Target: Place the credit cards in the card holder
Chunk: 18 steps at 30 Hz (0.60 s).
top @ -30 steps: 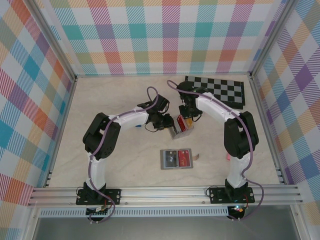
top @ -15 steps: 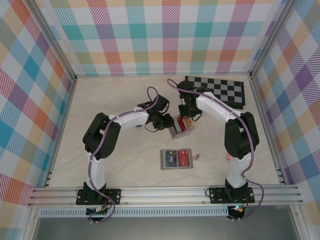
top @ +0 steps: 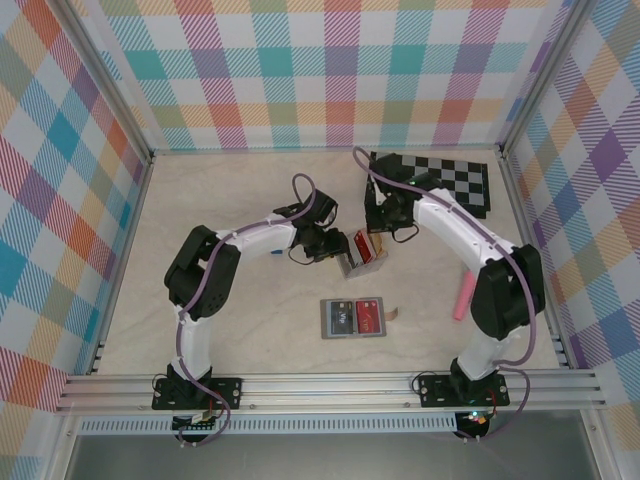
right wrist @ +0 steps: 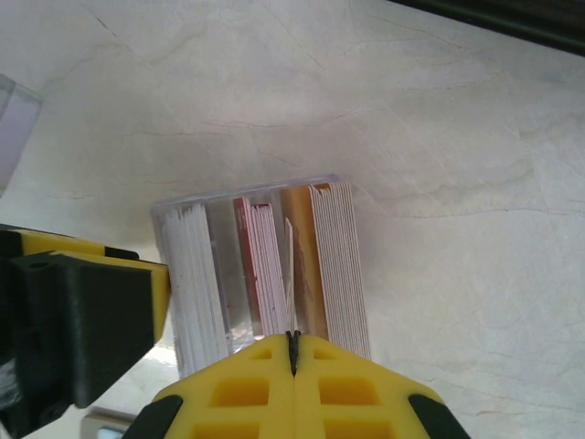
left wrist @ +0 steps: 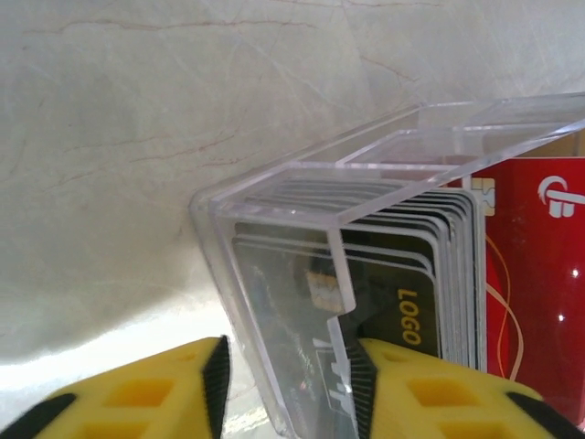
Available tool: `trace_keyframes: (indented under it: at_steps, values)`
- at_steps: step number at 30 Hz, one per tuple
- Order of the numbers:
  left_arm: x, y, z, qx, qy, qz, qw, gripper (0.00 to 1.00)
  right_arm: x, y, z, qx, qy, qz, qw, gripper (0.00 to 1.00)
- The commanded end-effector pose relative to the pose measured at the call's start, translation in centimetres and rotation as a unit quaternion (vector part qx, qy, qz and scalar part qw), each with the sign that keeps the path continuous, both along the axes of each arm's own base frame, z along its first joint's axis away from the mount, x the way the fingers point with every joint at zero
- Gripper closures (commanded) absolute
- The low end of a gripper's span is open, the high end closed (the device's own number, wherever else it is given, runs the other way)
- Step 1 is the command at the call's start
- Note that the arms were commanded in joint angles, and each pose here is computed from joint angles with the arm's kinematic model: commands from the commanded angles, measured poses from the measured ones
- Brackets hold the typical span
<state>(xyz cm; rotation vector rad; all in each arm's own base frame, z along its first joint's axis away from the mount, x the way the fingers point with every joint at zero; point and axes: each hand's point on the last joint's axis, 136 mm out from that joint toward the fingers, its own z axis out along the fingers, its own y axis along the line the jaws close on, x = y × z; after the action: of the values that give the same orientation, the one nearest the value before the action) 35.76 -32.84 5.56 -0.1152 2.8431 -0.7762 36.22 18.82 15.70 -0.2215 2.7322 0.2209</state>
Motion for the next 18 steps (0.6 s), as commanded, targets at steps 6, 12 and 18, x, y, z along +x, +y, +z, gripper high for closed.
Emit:
trace_keyframes:
  at_steps: [6, 12, 18]
  values:
    - [-0.8, 0.7, 8.8, -0.078, -0.064, 0.013, 0.995, 0.39, -2.5, 0.5, 4.9, 0.155, -0.036, -0.061, 0.985, 1.00]
    - [-3.4, -0.9, 15.1, -0.242, -0.088, -0.007, 0.966, 0.30, -5.1, 1.3, 7.0, 0.281, -0.040, -0.086, 0.955, 1.00]
    - [-5.2, -2.4, 17.7, -0.345, -0.071, -0.038, 0.935, 0.30, -7.1, 2.5, 7.9, 0.369, -0.019, -0.085, 0.925, 1.00]
